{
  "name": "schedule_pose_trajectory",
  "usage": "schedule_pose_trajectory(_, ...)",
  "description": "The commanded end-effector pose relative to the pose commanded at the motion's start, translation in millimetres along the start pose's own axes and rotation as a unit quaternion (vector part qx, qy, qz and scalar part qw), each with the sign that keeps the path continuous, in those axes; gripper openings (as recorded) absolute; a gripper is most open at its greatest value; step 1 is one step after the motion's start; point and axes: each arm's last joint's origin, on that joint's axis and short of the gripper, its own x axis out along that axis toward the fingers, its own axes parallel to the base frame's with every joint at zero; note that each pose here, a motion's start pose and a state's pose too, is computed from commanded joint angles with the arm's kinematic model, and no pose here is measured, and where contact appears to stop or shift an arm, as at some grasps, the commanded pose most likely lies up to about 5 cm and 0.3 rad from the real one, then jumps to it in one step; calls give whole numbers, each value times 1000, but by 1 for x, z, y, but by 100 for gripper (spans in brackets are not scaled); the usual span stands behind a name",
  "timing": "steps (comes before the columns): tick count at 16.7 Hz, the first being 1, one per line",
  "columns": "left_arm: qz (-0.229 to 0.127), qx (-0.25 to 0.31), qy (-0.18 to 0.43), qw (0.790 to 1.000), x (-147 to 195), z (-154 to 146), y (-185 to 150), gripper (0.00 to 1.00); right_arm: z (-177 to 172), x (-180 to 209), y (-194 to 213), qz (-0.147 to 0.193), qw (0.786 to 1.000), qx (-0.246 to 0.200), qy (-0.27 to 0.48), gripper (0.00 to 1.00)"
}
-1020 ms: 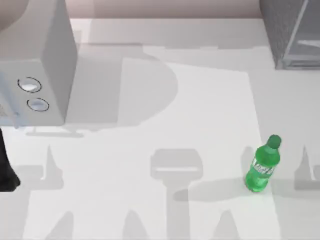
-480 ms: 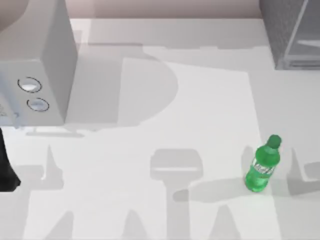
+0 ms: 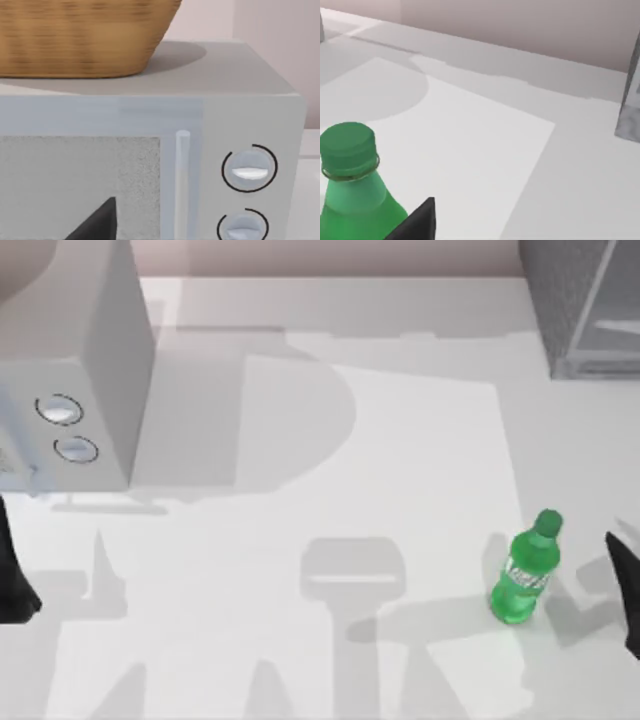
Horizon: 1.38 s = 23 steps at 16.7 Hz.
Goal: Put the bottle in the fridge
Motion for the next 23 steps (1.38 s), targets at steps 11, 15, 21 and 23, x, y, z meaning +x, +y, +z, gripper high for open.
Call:
schedule_pose_trajectory(11,0,0,0,1000,0,0,0,100,-34,18,12,163,985,-14,54,100)
schedule_pose_trajectory(15,0,0,0,1000,0,0,0,100,-39,19,13,181,982,-13,59,100)
schedule_pose_trajectory(21,0,0,0,1000,0,0,0,100,-36,22,12,182,982,-14,57,100)
schedule_pose_trajectory(23,0,0,0,1000,0,0,0,100,-36,26,13,181,982,-13,57,100)
